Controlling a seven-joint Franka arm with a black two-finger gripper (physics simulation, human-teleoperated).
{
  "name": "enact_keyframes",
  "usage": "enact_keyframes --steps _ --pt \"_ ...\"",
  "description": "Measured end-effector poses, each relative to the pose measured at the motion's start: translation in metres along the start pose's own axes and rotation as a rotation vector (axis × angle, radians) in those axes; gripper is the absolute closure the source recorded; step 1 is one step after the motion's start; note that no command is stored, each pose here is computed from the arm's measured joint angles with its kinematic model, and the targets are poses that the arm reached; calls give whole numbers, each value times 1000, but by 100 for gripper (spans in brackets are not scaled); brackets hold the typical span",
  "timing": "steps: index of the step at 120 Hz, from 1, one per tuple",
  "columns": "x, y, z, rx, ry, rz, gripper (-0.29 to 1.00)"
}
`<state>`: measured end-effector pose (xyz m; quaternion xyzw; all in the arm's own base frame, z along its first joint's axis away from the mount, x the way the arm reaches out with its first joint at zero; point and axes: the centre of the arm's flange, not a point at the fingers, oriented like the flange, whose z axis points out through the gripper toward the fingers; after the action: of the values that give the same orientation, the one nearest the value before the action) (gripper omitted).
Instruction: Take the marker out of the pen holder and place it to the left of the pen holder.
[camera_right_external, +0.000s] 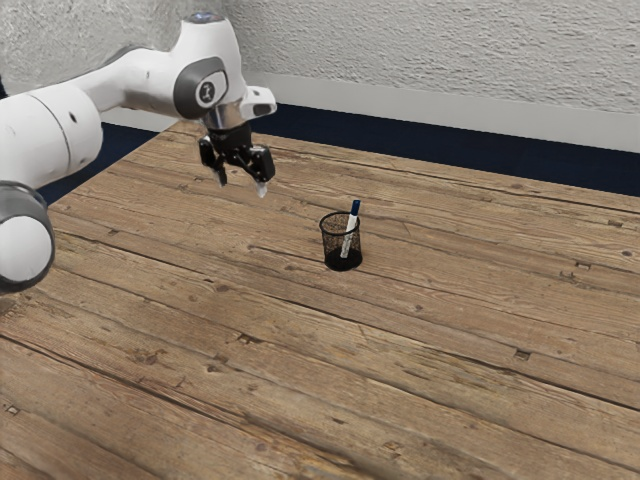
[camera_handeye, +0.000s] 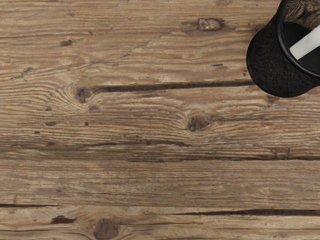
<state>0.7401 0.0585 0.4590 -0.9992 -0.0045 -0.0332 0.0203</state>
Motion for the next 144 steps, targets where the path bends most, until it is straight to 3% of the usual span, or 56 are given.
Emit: enact_keyframes --steps 18,55,77,101,144 --pt "29 30 22 -51 46 25 1" --pt "42 94 59 -159 108 129 4" --pt "55 110 74 -196 222 176 5" --pt "66 115 91 -208 325 205 8" --pt "73 126 107 -155 422 287 32"
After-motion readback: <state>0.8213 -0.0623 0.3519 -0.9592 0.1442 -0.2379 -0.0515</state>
